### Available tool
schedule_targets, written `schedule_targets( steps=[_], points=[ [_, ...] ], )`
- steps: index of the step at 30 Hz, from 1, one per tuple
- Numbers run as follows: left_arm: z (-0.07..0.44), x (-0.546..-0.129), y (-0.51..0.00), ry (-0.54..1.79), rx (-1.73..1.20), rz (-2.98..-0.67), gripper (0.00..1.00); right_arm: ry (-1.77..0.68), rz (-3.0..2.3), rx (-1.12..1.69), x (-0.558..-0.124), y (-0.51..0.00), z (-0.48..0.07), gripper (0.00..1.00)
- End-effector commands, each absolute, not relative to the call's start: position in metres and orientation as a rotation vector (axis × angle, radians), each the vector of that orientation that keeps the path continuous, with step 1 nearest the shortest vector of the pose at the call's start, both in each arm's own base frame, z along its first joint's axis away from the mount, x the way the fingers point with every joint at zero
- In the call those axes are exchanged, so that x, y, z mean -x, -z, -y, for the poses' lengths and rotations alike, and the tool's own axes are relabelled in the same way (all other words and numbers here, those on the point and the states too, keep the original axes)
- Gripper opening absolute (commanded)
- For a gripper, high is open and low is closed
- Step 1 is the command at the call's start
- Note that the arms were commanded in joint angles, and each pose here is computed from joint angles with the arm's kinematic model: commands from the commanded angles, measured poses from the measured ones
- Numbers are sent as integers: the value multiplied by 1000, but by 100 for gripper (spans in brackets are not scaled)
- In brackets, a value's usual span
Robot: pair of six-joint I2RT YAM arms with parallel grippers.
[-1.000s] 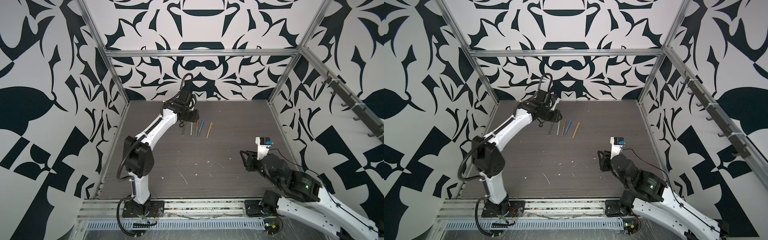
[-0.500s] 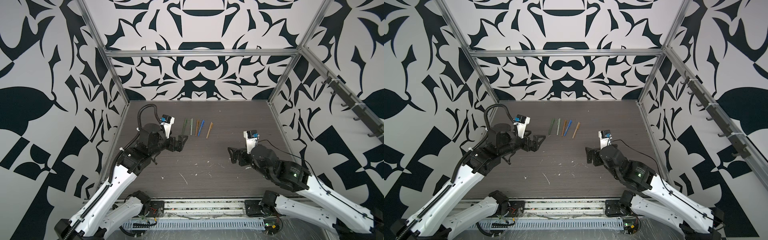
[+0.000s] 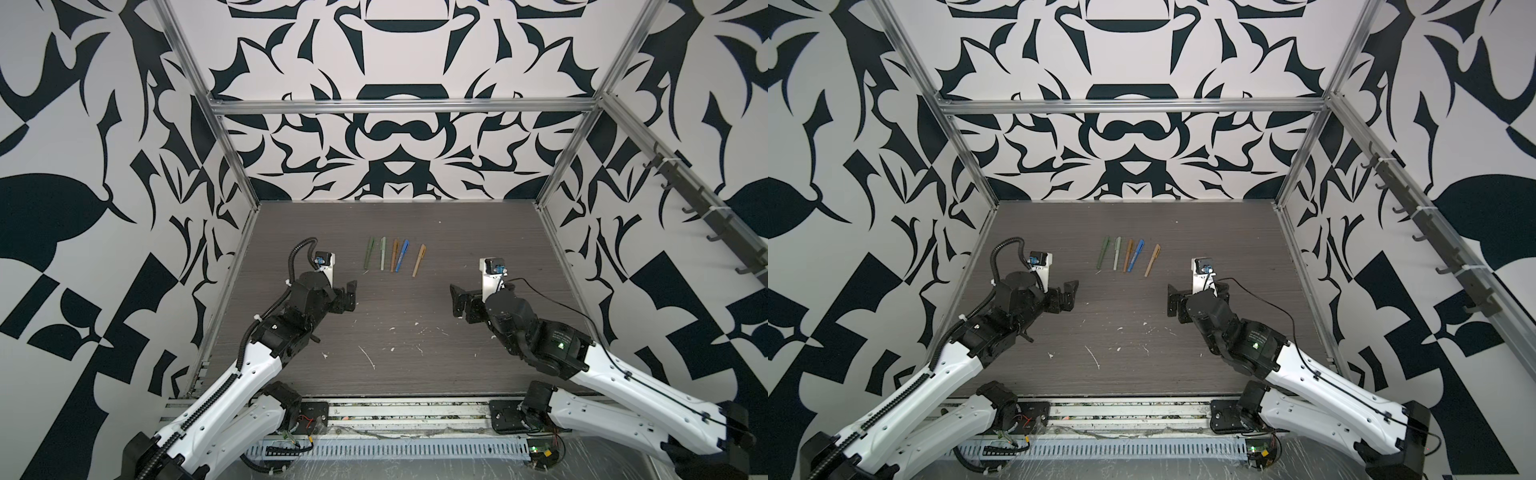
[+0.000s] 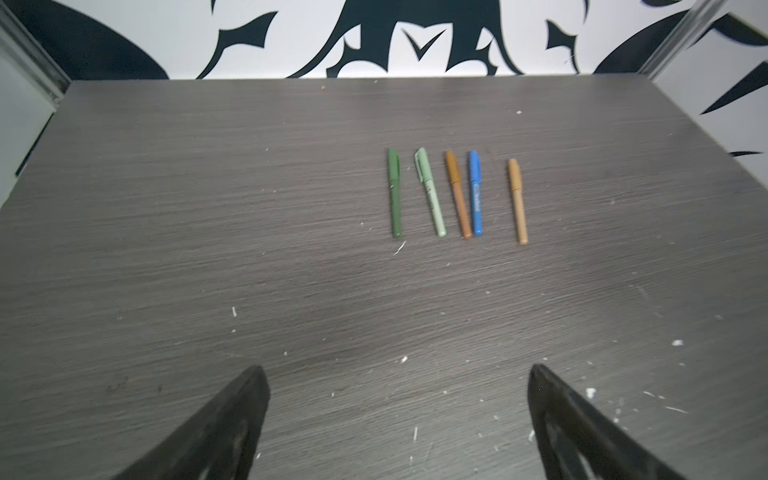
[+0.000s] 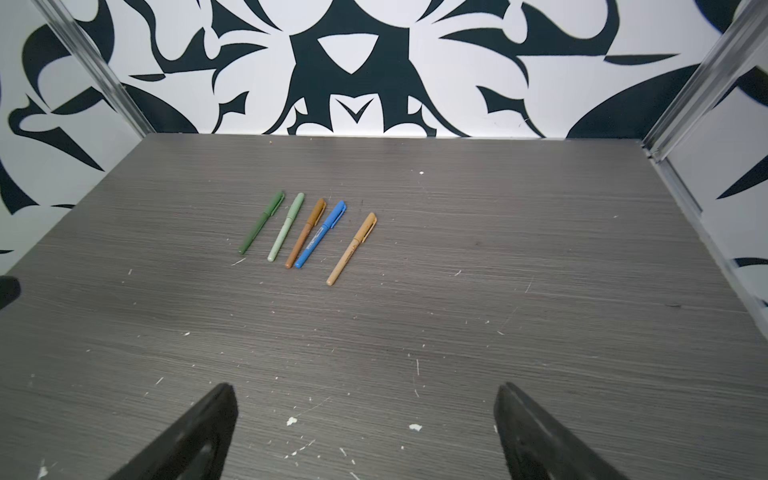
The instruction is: Insert the pens into the pen caps
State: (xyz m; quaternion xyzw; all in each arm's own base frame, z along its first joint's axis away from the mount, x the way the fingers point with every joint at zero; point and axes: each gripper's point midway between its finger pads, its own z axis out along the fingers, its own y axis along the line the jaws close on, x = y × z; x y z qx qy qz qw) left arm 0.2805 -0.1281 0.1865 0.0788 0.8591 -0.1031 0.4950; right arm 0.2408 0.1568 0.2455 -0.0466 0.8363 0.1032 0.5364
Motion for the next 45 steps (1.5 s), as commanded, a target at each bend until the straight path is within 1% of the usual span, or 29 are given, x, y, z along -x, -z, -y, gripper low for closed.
schedule_targets(
  steps=[1, 5, 7, 8, 12, 15, 19, 20, 22, 24, 26, 28, 31, 34, 37, 39, 41, 45],
  points=[
    [122, -298, -201, 180, -166, -1922, 99, -205, -1862, 122, -248, -263, -151, 100],
    [120, -309, -191, 104, -206, -1846, 99, -219, -1825, 199, -247, -258, -159, 100],
    [133, -313, -184, 70, -360, -1818, 99, -206, -1831, 225, -247, -252, -159, 100],
    [130, -316, -178, 32, -369, -1826, 99, -198, -1835, 240, -247, -250, -160, 100],
    [115, -332, -163, -97, -332, -1842, 99, -176, -1840, 276, -247, -245, -157, 100],
    [94, -344, -154, -125, -265, -1816, 99, -171, -1835, 286, -246, -244, -155, 100],
    [60, -354, -128, -107, -170, -1849, 99, -154, -1841, 300, -245, -240, -152, 100],
    [53, -358, -126, -94, -148, -1823, 99, -151, -1842, 301, -245, -239, -151, 100],
    [52, -360, -125, -66, -169, -1784, 99, -141, -1844, 299, -245, -237, -148, 100],
    [47, -366, -117, -28, -159, -1795, 99, -140, -1842, 295, -246, -235, -147, 100],
    [38, -371, -101, -39, -123, -1799, 99, -138, -1843, 299, -248, -232, -147, 100],
    [34, -376, -103, -61, -120, -1733, 99, -133, -1849, 314, -250, -230, -148, 100],
    [33, -377, -92, -33, -91, -1857, 99, -94, -1858, 339, -253, -226, -145, 100],
    [29, -392, -89, -43, -97, -1883, 100, -18, -1844, 373, -265, -219, -136, 100],
    [28, -392, -86, -1, -79, -1926, 99, 34, -1836, 353, -281, -212, -117, 100],
    [28, -391, -89, -5, -80, -1894, 100, 64, -1813, 343, -291, -206, -105, 100],
    [29, -390, -90, 0, -87, -1891, 99, 112, -1790, 351, -300, -195, -95, 100],
    [30, -391, -88, 1, -96, -1902, 100, 156, -1790, 242, -322, -161, -67, 100]
  ],
)
